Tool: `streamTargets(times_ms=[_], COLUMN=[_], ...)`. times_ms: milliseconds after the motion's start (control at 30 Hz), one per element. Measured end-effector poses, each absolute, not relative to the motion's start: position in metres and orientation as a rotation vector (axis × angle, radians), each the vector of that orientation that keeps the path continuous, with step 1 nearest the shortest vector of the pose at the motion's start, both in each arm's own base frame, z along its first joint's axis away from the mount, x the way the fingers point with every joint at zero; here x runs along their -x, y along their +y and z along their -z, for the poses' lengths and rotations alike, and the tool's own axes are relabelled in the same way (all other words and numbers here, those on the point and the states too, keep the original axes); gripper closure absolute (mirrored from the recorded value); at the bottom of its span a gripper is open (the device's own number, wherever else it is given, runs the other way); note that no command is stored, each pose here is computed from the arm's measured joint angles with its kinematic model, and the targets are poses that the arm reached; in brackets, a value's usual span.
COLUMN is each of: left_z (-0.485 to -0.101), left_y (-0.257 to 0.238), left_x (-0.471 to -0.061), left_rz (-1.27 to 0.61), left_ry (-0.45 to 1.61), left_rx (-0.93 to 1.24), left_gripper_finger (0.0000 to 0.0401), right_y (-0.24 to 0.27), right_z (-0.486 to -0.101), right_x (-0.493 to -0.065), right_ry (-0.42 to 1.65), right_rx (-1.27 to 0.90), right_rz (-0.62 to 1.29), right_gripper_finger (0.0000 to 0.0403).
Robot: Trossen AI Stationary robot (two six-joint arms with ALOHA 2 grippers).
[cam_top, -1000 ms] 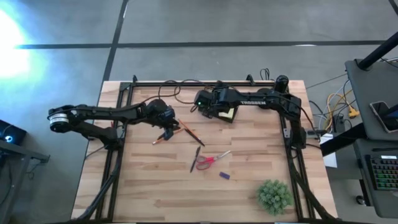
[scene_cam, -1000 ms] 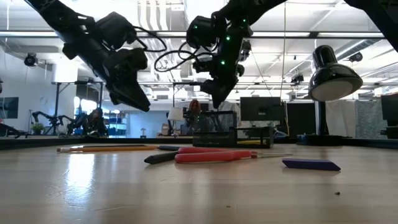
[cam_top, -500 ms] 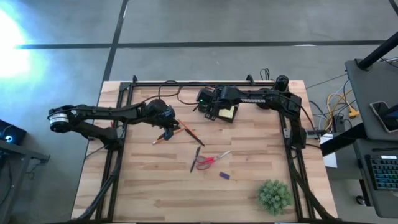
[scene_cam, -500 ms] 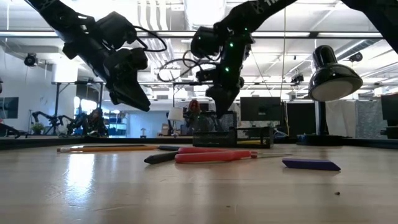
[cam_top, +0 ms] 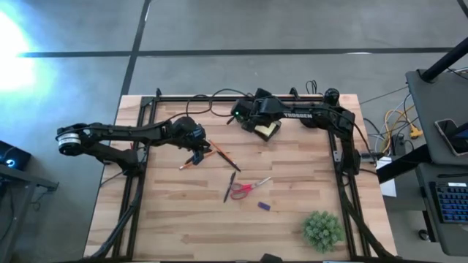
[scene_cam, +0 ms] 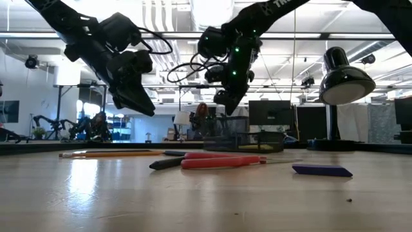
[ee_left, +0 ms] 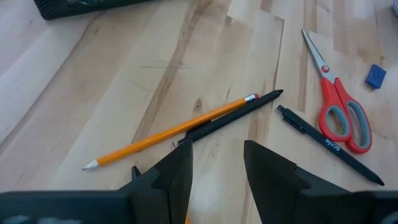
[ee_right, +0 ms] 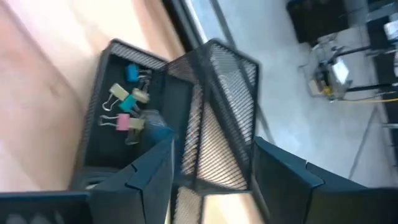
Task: Pick and place office supplies into organizer
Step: Put the blue binder clip into the desk organizer, then put the blue eraser into the desk organizer
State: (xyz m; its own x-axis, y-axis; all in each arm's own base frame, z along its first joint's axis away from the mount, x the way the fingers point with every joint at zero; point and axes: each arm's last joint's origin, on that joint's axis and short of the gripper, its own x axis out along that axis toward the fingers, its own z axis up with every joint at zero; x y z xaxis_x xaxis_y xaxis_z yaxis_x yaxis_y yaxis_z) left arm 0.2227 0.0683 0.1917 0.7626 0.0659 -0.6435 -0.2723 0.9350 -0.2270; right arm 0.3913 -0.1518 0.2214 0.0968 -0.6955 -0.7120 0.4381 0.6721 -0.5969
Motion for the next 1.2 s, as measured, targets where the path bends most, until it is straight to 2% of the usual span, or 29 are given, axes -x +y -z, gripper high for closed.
streamTargets(times_ms=[233,433,600,767,867,933,1100,1200], left_z=[-0.191,-0.191,-0.191,-0.191,-0.191,-0.191,-0.187,-0.183], left_y=[0.068,0.068,0.068,0.068,0.068,0.068,0.069,0.069], left_x=[-0.223,-0.223,-0.223,-0.222,-0.222,-0.223,-0.224,-0.225], left_rz=[-0.188,-0.187,-0.186,-0.186,-0.185,-0.185,-0.18,-0.174], left_ry=[0.683,0.682,0.682,0.683,0.684,0.685,0.706,0.725], left_rx=[0.319,0.318,0.313,0.313,0.311,0.31,0.3,0.287], left_gripper_finger=[0.0272,0.0272,0.0272,0.0272,0.0272,0.0272,0.0272,0.0272], right_y=[-0.149,-0.133,-0.086,-0.028,0.014,0.047,0.121,0.149], right_z=[-0.244,-0.262,-0.246,-0.22,-0.211,-0.208,-0.204,-0.199], right_x=[-0.4,-0.396,-0.387,-0.374,-0.373,-0.375,-0.365,-0.354], right_ry=[1.151,1.175,1.375,1.53,1.569,1.561,1.453,1.447], right_rx=[0.278,0.11,-0.211,-0.811,-0.963,-0.905,-0.385,-0.207], right_rz=[0.848,0.831,0.577,0.733,0.746,0.646,0.415,0.333], right_gripper_finger=[0.0202,0.0202,0.0202,0.0202,0.0202,0.0202,0.0202,0.0202])
